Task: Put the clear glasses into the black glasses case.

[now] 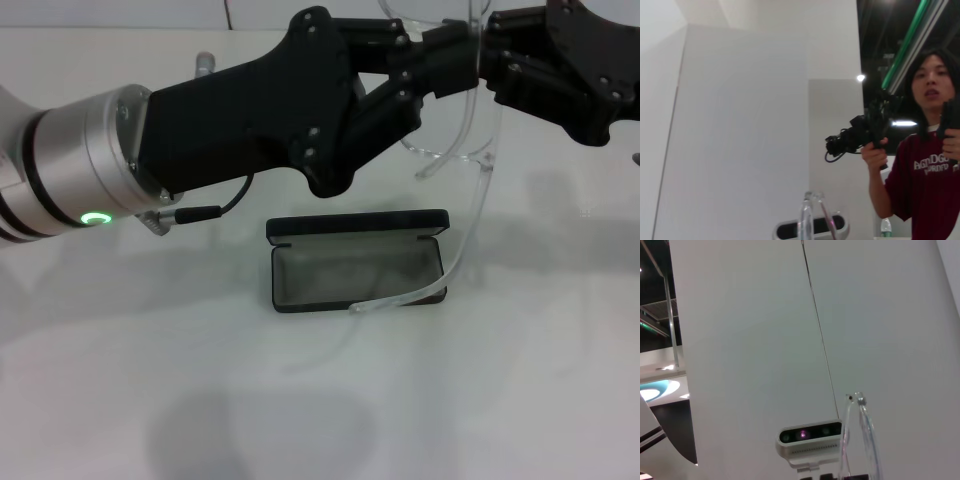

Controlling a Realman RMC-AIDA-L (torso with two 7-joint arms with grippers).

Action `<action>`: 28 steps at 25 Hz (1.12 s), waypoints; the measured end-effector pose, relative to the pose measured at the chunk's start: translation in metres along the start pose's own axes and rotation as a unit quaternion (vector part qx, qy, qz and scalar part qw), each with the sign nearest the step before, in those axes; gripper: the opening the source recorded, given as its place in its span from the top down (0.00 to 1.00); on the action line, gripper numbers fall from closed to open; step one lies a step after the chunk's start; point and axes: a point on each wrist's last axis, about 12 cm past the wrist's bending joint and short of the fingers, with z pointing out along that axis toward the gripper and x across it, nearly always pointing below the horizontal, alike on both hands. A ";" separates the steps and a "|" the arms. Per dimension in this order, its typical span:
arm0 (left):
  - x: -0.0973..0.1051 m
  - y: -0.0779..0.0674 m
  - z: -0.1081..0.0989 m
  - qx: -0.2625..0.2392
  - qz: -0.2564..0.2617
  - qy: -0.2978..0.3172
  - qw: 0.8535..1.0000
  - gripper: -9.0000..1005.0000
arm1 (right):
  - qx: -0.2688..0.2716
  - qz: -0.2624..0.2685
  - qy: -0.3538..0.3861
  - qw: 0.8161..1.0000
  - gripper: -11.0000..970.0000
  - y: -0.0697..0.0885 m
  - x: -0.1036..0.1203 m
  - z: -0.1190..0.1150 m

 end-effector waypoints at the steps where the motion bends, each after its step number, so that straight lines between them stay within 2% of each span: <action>1: 0.000 0.000 0.000 -0.003 0.000 0.001 1.000 0.92 | 0.000 0.000 0.000 1.000 0.89 0.000 0.000 0.000; 18: -0.002 0.001 -0.002 -0.009 0.001 -0.010 1.000 0.92 | 0.004 -0.003 -0.004 1.000 0.89 0.000 -0.001 -0.002; 28: -0.004 -0.002 0.003 0.015 0.001 -0.021 1.000 0.92 | 0.009 -0.006 0.004 1.000 0.88 -0.003 0.002 0.003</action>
